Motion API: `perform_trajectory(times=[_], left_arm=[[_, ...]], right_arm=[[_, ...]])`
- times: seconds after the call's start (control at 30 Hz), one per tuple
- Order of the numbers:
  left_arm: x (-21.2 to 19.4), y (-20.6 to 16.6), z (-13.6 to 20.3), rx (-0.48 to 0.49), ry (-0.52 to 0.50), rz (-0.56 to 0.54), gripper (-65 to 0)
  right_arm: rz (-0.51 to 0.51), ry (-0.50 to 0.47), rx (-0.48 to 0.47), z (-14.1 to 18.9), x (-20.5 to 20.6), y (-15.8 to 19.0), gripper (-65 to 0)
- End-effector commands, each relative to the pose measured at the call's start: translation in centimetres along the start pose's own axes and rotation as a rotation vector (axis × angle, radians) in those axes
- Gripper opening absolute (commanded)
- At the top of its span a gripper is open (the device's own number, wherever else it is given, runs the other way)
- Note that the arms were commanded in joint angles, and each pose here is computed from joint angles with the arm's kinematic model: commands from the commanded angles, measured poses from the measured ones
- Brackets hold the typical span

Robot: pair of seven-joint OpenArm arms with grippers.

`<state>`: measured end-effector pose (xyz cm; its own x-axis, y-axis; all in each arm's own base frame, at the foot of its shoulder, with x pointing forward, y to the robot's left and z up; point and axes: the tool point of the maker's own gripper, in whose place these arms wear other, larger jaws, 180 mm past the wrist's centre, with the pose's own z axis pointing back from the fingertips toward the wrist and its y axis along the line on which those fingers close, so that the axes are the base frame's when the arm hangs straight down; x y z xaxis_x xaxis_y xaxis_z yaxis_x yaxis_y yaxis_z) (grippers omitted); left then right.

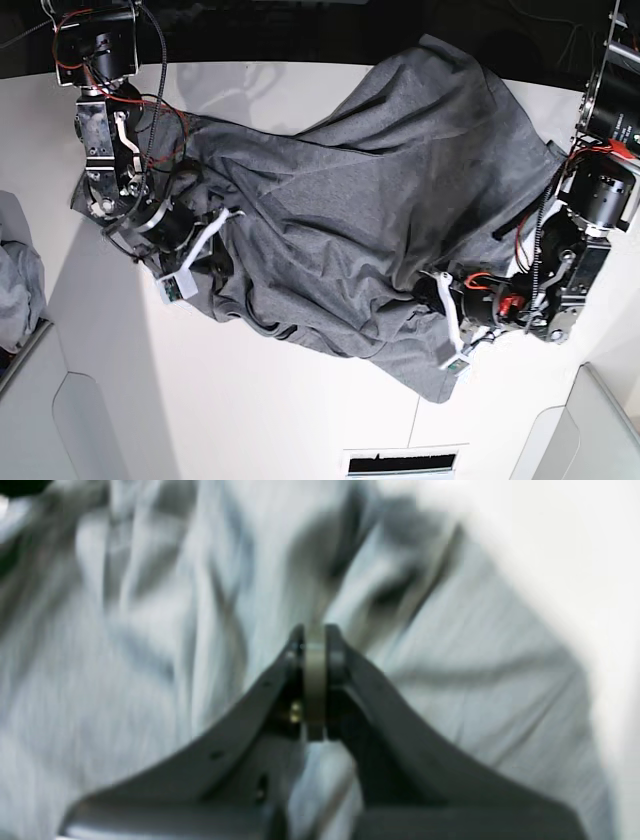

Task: Layout the t-shirt on the table in an organized manner, then fold the t-shirt properly
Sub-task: 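Lift the shirt with both grippers and shake it out, then regrasp the shirt edge with the left gripper and pull it outward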

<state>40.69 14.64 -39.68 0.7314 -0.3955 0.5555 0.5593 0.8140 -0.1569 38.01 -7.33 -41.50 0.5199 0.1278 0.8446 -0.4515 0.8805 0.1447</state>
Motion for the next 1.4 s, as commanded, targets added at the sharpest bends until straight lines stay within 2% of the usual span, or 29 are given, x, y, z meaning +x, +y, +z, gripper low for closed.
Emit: perform_trajectory(times=[0.0, 0.13, 0.27, 0.4, 0.5, 0.57, 0.73, 0.8, 0.93, 1.07, 1.2, 1.3, 1.37], left_arm=[[1.2, 0.6, 1.4, 0.008, -0.032, -0.029, -48.6], [-2.4, 1.0, 2.9, 0.013, 0.021, -0.040, -48.5], [-6.9, 0.8, 3.6, 0.010, 0.075, -0.020, -48.5], [-13.0, -0.8, 3.4, -0.034, 0.181, 0.008, -48.5], [-16.7, -1.5, 3.4, -0.038, 0.255, 0.017, -48.5], [-17.5, -1.3, 3.3, -0.017, 0.263, -0.006, -48.5], [-14.2, 1.7, 2.2, 0.149, 0.190, -0.062, -48.6], [-12.6, 2.0, 1.1, 0.164, 0.176, -0.066, -48.6], [-9.1, 2.3, -1.1, 0.177, 0.141, -0.056, -48.6], [-4.9, 2.7, -1.9, 0.180, 0.086, -0.039, -48.5], [-2.4, 4.5, -0.4, 0.215, 0.072, -0.047, -48.4], [-1.5, 4.6, 2.0, 0.145, 0.025, -0.052, -48.2], [-1.1, 4.9, 4.2, 0.119, -0.016, -0.064, -42.3]], right_arm=[[0.015, -0.081, -0.012, -0.5, 3.4, -0.4, -65.0], [0.047, -0.104, -0.040, -2.4, 6.5, -0.4, -65.0], [0.042, -0.067, -0.026, -5.3, 7.6, 0.3, -65.0], [0.090, 0.079, -0.020, -7.4, 4.5, 0.3, -65.0], [0.096, 0.179, -0.099, -7.0, 1.1, -2.4, -65.0], [0.091, 0.213, -0.148, -5.9, -0.5, -4.5, -65.0], [0.063, 0.244, -0.200, -2.8, -3.8, -7.9, -65.0], [0.037, 0.235, -0.207, -1.7, -4.8, -8.2, -65.0], [0.052, 0.213, -0.205, -0.4, -5.7, -7.4, -65.0], [0.059, 0.182, -0.203, 0.5, -5.7, -6.5, -65.0], [0.045, 0.174, -0.201, 0.6, -5.6, -6.4, -65.0], [0.039, 0.172, -0.200, 0.6, -5.7, -6.4, -65.0], [0.040, 0.173, -0.201, 0.6, -5.7, -6.4, -65.0]])
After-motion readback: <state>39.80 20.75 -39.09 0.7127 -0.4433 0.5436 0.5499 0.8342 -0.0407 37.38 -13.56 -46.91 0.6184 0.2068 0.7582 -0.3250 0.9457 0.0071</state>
